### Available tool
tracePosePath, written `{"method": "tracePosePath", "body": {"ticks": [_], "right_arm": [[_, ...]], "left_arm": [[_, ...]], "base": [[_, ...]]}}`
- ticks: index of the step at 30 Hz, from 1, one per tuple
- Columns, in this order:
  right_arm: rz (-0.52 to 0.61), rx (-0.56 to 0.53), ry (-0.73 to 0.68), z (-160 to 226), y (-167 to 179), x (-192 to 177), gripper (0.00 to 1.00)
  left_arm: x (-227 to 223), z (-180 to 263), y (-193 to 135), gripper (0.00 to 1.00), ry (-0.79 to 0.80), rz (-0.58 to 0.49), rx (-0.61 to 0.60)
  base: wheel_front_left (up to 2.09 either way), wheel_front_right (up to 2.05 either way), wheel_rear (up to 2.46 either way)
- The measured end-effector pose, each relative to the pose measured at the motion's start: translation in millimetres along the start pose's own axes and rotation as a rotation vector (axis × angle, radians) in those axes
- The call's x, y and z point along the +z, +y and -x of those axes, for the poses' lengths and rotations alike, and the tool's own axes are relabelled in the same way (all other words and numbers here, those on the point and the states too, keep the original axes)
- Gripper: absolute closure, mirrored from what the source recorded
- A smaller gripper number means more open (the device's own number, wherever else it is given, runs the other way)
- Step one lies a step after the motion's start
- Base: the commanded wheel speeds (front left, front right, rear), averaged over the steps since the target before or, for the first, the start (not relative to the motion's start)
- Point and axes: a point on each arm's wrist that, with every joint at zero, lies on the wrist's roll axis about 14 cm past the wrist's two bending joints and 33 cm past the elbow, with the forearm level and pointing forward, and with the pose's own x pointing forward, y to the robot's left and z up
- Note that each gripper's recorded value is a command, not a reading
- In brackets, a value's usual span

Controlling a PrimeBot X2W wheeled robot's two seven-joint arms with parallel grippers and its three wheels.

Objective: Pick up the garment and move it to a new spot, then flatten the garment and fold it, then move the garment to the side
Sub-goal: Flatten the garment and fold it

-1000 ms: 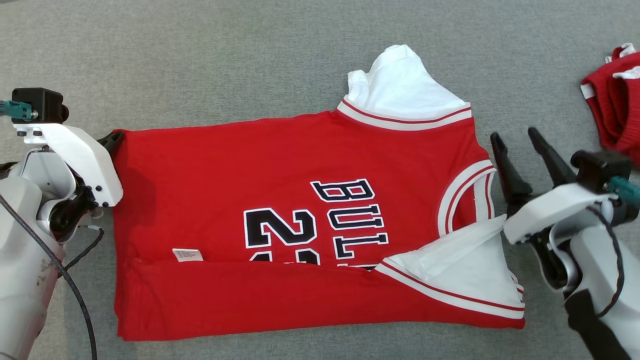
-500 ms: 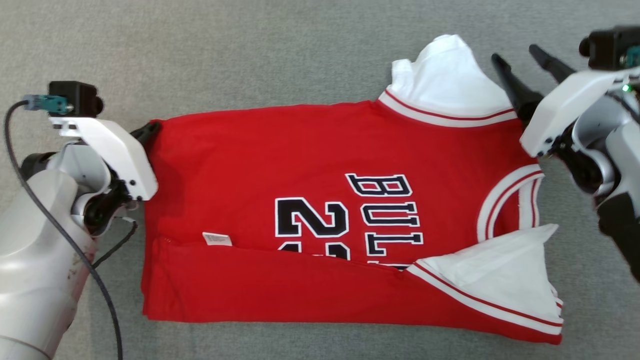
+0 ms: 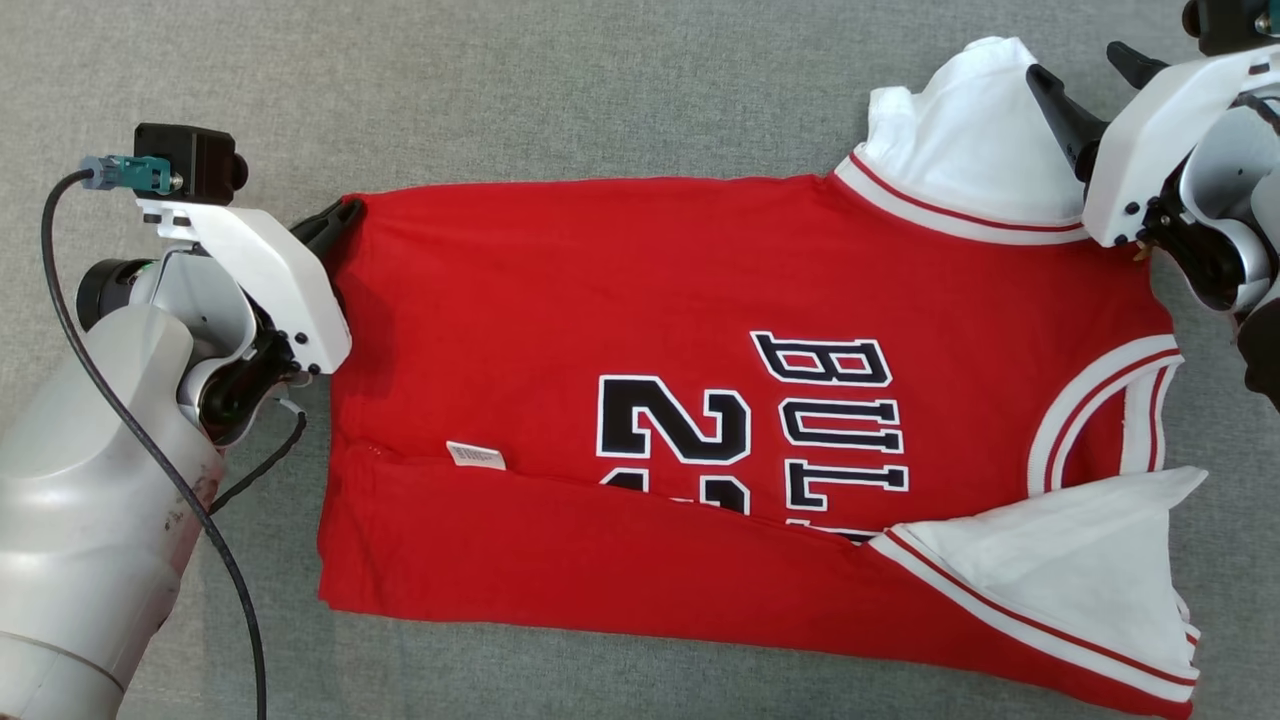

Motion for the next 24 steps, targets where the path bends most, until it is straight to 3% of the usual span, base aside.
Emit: {"method": "tracePosePath", "body": {"ticks": [24], "right_arm": [[0.018, 0.052, 0.069, -38, 13, -12, 0.00]], "left_arm": [[-2, -15, 8, 1.00, 0.001, -0.010, 0.001]], "base": [[0.00, 0.00, 0.00]]}}
